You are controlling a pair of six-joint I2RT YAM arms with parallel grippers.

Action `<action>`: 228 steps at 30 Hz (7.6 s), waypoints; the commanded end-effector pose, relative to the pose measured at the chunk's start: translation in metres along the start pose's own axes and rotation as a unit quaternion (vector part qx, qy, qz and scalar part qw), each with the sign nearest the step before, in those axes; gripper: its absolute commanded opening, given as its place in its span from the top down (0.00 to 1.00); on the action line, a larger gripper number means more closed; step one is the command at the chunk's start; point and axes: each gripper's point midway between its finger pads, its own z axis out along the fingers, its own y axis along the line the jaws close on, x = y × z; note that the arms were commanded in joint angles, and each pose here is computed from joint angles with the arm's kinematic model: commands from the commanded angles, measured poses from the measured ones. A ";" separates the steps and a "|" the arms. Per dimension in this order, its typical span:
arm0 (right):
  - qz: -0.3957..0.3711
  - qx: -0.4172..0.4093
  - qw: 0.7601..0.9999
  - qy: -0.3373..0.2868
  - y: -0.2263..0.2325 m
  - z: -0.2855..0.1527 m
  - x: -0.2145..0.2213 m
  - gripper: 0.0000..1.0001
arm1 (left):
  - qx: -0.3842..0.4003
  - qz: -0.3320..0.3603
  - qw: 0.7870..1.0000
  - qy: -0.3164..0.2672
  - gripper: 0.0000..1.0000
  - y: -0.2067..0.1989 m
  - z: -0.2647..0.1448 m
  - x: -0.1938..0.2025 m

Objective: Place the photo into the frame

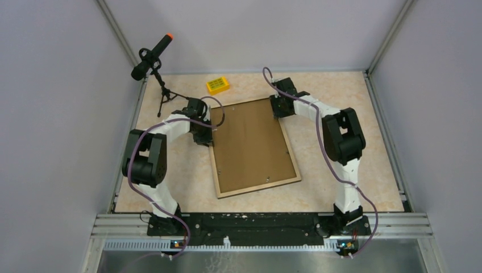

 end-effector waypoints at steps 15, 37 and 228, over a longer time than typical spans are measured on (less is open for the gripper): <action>0.110 0.022 0.994 0.013 0.036 -0.171 0.100 0.09 | 0.122 0.045 0.981 -0.145 0.33 -0.056 -0.094 -0.044; 0.550 0.038 0.826 0.120 0.063 -0.195 0.236 0.32 | 0.219 0.146 0.920 -0.292 0.21 -0.094 -0.186 -0.037; 0.400 -0.097 0.912 0.005 0.105 -0.178 0.107 0.33 | 0.246 0.150 0.914 -0.286 0.19 -0.099 -0.183 -0.025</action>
